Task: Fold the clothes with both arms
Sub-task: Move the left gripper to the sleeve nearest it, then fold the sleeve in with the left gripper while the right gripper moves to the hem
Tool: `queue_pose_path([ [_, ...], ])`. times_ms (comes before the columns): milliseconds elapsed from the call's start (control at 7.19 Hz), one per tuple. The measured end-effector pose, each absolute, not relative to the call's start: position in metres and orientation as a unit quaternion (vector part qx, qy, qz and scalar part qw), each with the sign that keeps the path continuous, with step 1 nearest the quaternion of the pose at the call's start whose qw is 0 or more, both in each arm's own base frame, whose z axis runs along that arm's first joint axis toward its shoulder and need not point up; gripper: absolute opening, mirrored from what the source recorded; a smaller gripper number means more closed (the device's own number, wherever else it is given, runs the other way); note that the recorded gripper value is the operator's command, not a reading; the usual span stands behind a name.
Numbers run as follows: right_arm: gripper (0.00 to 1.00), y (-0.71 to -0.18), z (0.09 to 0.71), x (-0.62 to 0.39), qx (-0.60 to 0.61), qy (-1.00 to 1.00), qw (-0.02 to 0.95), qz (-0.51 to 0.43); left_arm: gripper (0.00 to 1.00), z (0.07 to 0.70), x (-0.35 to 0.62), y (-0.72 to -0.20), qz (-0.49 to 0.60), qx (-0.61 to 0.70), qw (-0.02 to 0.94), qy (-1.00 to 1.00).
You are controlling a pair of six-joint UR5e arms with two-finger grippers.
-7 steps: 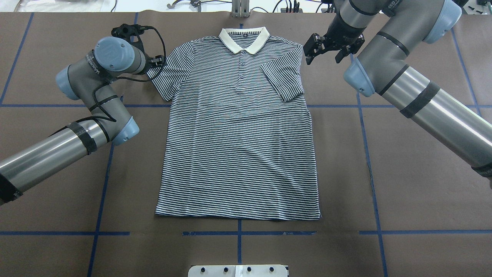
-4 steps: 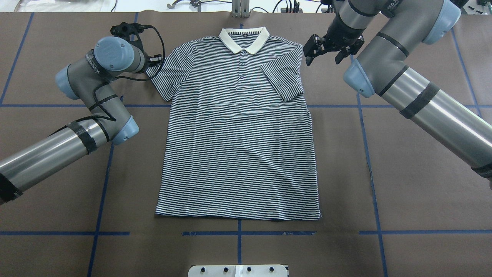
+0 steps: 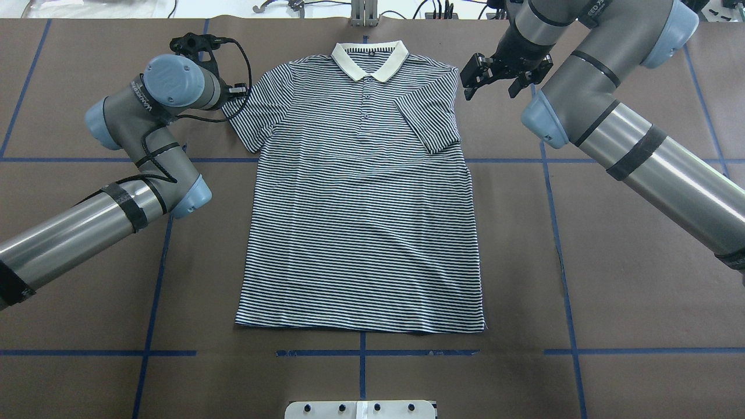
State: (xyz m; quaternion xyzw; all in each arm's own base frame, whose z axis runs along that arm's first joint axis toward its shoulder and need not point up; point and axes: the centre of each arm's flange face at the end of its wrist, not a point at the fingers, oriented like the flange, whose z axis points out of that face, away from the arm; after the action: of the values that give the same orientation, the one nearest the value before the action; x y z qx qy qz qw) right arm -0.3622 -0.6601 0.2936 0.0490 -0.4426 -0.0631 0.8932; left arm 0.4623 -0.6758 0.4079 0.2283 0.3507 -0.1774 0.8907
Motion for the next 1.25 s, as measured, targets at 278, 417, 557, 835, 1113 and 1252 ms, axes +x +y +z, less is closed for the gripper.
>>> queue_pose_path([
  [278,1.00,-0.660,0.295,-0.362,0.048,-0.442,0.894,-0.062,0.00,0.403,0.462,-0.675,-0.171,0.229,0.891,0.352],
  [417,1.00,-0.660,0.296,-0.362,0.048,-0.441,0.894,-0.062,0.00,0.397,0.460,-0.675,-0.164,0.228,0.892,0.355],
  [557,1.00,-0.661,0.297,-0.361,0.049,-0.441,0.894,-0.062,0.00,0.382,0.455,-0.674,-0.158,0.218,0.891,0.365],
  [835,1.00,-0.661,0.297,-0.361,0.049,-0.441,0.894,-0.062,0.00,0.303,0.441,-0.671,-0.156,0.192,0.889,0.387],
  [1113,1.00,-0.661,0.297,-0.361,0.050,-0.441,0.894,-0.062,0.00,0.216,0.464,-0.677,-0.187,0.164,0.877,0.411],
  [1252,1.00,-0.660,0.297,-0.361,0.050,-0.442,0.894,-0.062,0.00,0.199,0.492,-0.680,-0.198,0.151,0.872,0.422],
])
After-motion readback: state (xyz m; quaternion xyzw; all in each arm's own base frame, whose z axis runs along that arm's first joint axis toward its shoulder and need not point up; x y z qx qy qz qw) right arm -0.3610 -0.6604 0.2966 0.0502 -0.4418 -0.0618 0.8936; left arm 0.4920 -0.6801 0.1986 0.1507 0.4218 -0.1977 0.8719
